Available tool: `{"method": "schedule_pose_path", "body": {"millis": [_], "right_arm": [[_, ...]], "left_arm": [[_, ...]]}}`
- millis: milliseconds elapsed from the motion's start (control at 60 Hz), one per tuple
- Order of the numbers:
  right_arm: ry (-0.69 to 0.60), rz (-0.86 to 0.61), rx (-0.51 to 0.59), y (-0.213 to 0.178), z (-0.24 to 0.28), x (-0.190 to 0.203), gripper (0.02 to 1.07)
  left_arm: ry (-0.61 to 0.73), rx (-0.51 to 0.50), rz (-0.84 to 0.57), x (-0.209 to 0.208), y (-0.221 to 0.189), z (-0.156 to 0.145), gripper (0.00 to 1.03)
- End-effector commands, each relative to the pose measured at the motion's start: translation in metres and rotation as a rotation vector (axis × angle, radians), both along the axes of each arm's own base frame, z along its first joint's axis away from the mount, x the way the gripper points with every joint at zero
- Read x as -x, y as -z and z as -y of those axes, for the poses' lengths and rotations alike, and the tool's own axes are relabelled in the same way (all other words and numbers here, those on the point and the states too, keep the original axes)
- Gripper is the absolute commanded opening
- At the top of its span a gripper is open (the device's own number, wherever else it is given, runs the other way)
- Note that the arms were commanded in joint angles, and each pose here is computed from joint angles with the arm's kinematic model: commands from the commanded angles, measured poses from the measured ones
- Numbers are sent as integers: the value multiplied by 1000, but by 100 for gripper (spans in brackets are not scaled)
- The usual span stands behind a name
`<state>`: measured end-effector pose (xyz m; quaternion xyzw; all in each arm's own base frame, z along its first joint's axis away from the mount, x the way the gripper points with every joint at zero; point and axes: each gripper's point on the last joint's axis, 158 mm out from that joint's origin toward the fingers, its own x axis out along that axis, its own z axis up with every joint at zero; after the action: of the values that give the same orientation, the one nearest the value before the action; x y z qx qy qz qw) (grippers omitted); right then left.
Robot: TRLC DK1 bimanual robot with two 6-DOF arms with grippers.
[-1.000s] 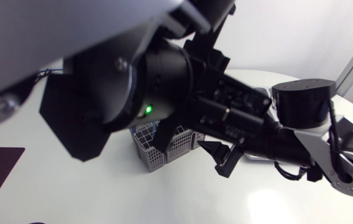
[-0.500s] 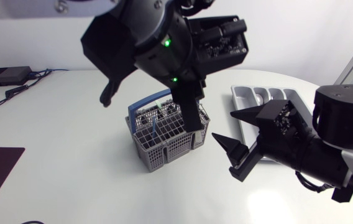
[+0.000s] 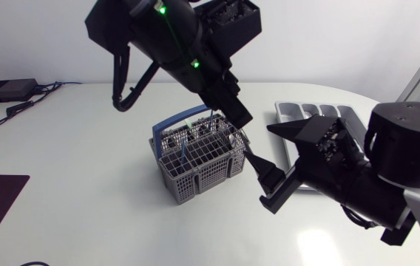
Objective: Unload the cutlery basket into the drawer organizer.
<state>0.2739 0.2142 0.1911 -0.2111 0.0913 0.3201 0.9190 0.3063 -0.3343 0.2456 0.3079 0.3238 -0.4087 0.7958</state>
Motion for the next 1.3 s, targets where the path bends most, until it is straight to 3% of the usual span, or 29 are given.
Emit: {"method": "schedule_pose_path", "body": {"millis": [0,567,700,1283], "right_arm": [[2,-7,4,6,-5,-2,80],[11,26,20,2,-19,-20,37],[16,34,28,2,-20,-23,23],[15,6,56,14,-19,-21,12]], "left_arm": [[-34,37,-33,-5,-3,2,19],[-10,75,-91,7,0,8,19],[-10,76,-92,7,0,8,19],[-23,78,-96,5,0,4,19]]}}
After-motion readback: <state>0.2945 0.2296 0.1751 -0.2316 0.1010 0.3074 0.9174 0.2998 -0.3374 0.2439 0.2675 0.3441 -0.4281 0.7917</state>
